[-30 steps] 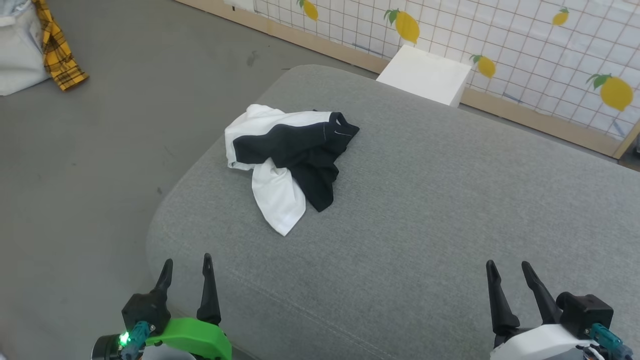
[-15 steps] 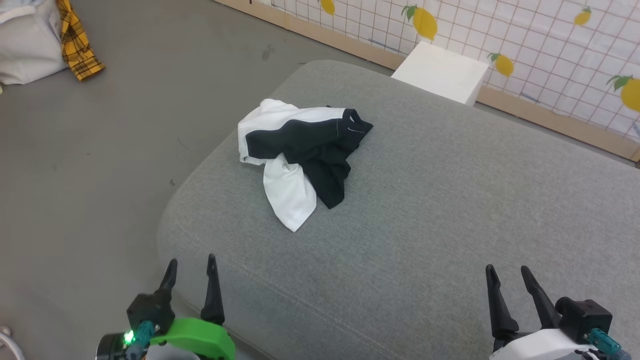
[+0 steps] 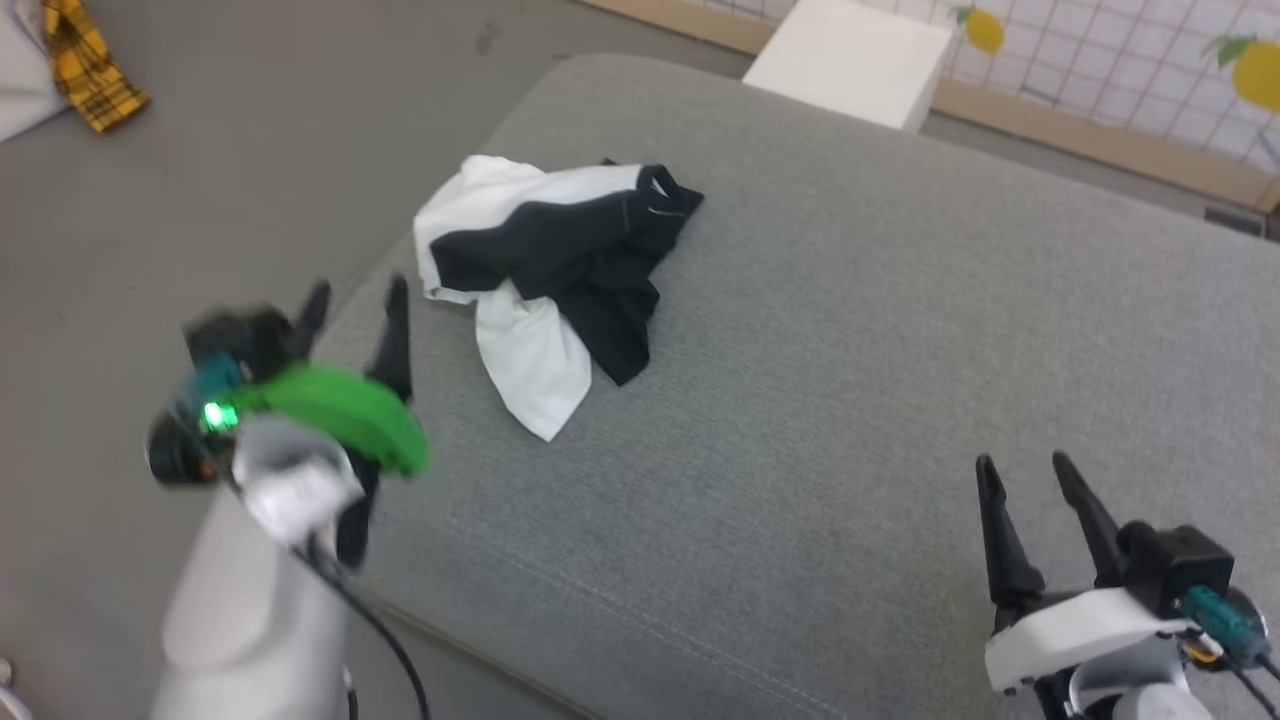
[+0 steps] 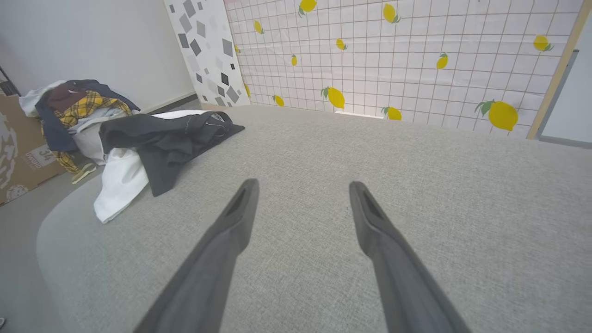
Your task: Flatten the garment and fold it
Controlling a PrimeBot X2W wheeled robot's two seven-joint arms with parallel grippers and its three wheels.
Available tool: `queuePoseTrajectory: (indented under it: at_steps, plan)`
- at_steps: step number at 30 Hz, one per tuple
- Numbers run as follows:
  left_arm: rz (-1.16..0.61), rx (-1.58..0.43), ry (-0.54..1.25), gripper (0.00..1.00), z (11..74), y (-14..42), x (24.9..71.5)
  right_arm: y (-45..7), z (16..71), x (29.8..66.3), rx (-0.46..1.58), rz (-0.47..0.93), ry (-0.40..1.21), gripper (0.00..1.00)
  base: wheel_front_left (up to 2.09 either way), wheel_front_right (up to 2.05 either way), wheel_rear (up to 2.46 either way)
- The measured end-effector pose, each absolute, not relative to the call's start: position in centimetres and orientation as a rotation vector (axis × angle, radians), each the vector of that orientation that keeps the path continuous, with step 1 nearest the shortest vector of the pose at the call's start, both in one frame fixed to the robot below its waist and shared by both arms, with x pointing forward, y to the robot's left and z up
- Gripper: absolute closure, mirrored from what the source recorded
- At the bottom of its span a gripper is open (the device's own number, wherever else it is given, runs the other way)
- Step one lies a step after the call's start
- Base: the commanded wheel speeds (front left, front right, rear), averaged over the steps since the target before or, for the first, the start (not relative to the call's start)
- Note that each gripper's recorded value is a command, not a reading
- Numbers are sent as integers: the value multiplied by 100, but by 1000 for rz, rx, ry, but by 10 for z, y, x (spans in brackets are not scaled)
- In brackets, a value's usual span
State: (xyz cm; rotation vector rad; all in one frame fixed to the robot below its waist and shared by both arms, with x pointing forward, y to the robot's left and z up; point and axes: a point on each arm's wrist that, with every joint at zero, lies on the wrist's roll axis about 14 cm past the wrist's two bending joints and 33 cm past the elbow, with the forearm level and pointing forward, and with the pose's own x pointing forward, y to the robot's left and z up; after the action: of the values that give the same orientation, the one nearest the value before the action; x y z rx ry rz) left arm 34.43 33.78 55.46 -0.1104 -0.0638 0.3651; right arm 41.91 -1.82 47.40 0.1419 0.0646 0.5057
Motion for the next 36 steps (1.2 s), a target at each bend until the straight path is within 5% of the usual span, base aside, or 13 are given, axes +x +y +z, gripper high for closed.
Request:
queuePoseTrajectory:
  at_steps: [15,23,31,33,36]
  plan:
    - [340,-312,557,0,500,362,473,-87,442,462,108,303,117,0,0,0,0]
    - [304,-310,915,0,412,328,483,-121,404,462,87,214,200,0,0,0,0]
    - [293,-314,1016,0,368,308,485,-135,383,465,69,179,248,0,0,0,0]
    - [299,-313,974,100,368,309,488,-135,381,466,67,179,255,0,0,0,0]
    - [300,-365,875,100,372,308,492,-133,383,467,68,183,249,0,0,0,0]
